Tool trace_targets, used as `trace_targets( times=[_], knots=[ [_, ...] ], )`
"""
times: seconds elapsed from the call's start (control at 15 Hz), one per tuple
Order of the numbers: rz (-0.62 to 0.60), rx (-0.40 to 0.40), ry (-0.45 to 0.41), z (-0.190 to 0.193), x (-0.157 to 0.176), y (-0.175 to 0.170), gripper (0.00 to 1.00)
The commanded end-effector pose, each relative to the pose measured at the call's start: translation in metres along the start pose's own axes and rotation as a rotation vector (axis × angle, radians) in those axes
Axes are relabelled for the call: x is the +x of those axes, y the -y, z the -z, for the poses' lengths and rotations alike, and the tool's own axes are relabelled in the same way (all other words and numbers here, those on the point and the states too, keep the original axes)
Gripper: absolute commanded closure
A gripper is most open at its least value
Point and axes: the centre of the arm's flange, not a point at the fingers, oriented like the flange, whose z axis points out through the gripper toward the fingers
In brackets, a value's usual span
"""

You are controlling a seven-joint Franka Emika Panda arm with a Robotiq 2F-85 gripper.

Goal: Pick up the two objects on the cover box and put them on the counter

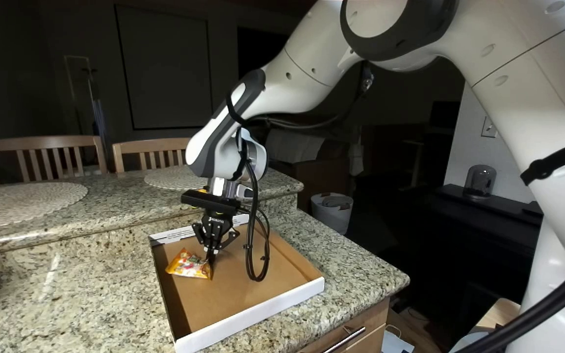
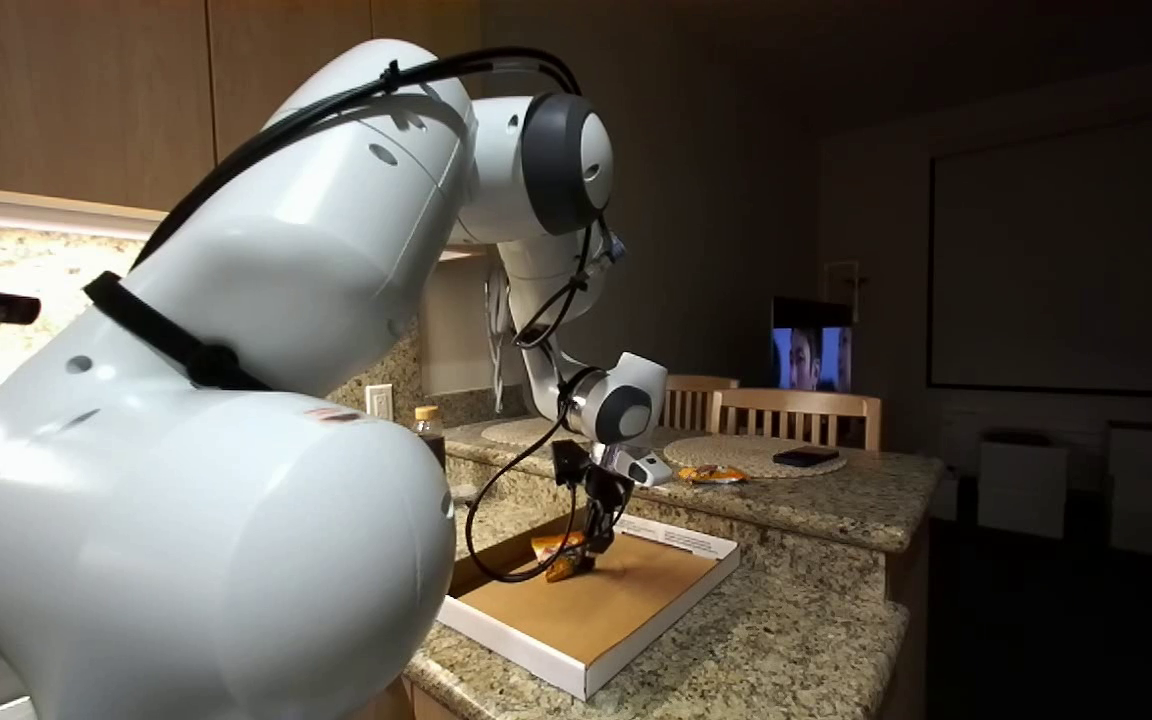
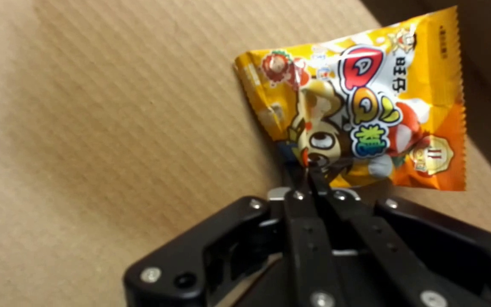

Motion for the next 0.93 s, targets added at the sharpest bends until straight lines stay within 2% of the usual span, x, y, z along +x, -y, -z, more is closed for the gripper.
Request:
trace_targets(
  times=[0.0,0.27,0.33,0.87],
  knots=[
    [0.012,0.089,-0.054,0.024,-0.014,-0.015,0.95],
    [0.005,0.289,-0.141,0.060,-0.017,-0.008,0.97],
    [0.002,0.331,-0.152,0.069,-0.018,-0.006,0.94],
    [-0.041,0.563,-0.204,0.135,-0.004,-0.002,0.95]
  ],
)
